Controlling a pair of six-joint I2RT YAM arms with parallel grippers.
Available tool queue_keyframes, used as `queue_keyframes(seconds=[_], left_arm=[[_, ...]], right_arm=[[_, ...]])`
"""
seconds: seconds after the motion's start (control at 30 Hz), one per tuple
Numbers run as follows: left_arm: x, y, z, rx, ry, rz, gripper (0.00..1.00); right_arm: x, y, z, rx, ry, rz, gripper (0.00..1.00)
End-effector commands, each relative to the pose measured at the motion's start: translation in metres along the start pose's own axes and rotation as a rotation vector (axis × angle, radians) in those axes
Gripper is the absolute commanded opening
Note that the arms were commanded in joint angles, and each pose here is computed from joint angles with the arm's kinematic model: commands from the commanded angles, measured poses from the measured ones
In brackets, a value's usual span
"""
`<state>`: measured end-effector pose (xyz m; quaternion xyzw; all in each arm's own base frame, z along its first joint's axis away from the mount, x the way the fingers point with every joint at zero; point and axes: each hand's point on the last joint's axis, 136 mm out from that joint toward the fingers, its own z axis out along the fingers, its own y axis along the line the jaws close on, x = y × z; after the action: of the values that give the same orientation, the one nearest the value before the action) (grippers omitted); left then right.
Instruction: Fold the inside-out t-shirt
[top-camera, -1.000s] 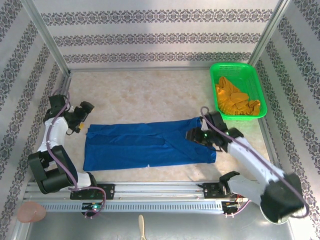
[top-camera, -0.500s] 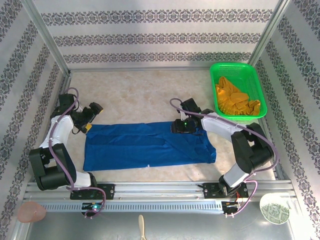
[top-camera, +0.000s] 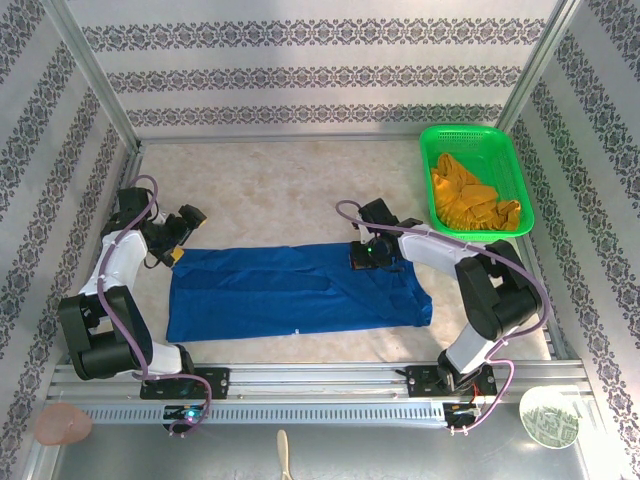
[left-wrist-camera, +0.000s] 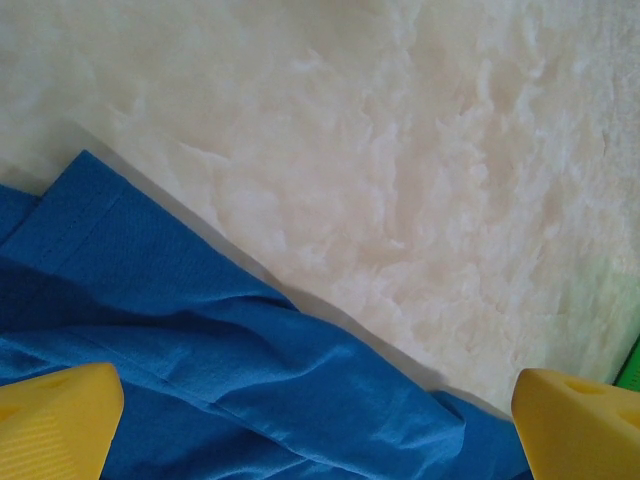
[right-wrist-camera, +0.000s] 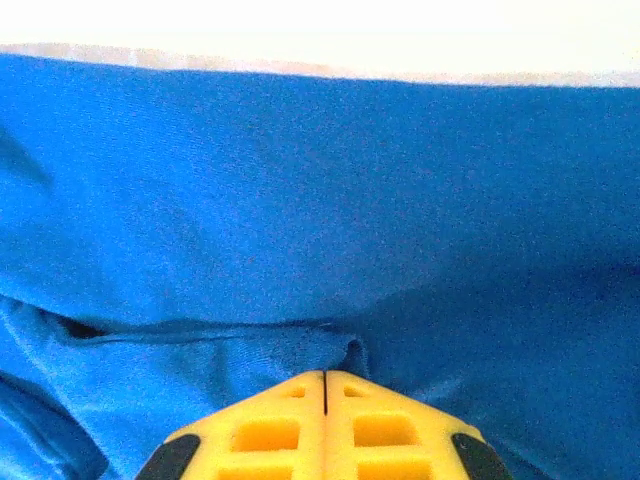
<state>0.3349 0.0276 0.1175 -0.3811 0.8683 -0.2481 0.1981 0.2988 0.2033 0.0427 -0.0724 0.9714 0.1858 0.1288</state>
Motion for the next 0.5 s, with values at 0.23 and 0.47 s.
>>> queue_keyframes(seconds=[0.23,0.47], left_arm=[[0.009,0.004,0.004,-0.003,0.029,-0.016,1.00],[0.011,0.006,0.006,0.004,0.034,-0.029,1.00]], right_arm=[[0.026,0.036,-0.055,-0.112,-0.070,-0.023,0.00],[0.086,0.058,-0.066,-0.147,-0.056,-0.024,0.00]])
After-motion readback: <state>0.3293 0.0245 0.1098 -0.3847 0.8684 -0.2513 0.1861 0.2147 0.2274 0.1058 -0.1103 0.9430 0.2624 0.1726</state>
